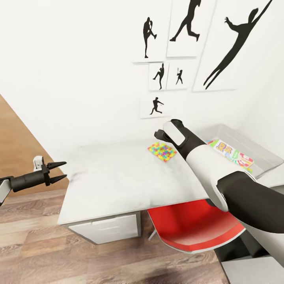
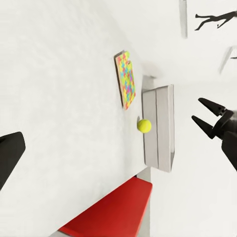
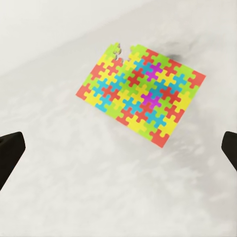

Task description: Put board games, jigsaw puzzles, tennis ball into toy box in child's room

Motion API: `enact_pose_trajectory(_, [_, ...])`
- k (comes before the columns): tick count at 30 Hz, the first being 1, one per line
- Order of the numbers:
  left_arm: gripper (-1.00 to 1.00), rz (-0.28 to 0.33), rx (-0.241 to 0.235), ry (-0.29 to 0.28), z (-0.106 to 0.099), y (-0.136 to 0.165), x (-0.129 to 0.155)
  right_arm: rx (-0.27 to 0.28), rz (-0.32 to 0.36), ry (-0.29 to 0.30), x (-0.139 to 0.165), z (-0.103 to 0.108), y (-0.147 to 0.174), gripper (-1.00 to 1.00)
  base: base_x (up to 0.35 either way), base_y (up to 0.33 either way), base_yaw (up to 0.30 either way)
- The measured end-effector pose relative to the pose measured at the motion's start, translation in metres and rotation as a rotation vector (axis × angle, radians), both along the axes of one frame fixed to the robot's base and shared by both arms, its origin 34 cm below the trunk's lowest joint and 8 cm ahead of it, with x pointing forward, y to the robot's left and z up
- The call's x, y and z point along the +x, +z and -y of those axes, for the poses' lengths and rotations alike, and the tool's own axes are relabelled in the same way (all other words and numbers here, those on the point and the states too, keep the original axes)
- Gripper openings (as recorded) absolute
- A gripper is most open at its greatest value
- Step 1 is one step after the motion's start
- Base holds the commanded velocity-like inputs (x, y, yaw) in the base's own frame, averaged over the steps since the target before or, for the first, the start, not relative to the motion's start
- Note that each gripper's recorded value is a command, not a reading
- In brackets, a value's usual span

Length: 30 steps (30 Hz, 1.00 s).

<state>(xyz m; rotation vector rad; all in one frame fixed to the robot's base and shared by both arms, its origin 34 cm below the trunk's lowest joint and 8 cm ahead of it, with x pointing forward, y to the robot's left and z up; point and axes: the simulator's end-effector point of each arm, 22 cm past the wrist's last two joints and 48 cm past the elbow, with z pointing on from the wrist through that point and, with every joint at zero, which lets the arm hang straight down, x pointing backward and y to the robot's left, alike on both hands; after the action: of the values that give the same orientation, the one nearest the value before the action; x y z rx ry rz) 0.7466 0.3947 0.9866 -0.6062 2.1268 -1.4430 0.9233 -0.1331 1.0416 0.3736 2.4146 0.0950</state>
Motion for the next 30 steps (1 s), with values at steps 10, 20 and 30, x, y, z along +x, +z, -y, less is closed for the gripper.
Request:
enact_pose_trajectory(10, [1.0,0.046,-0.014,-0.015,0.003,0.009,0.005,0.002,-0.013,0.001,0.001,-0.001,-0.012,1.0,0.0,0.0,0.0])
enact_pose_trajectory(20, [1.0,0.086,0.012,-0.04,0.007,0.013,0.012,0.001,-0.029,-0.001,0.002,0.001,-0.025,1.0,0.0,0.0,0.0])
enact_pose_trajectory(30, [1.0,0.077,0.02,-0.038,0.003,0.007,0.012,-0.005,-0.038,-0.011,0.004,0.01,-0.034,1.0,0.0,0.0,0.0])
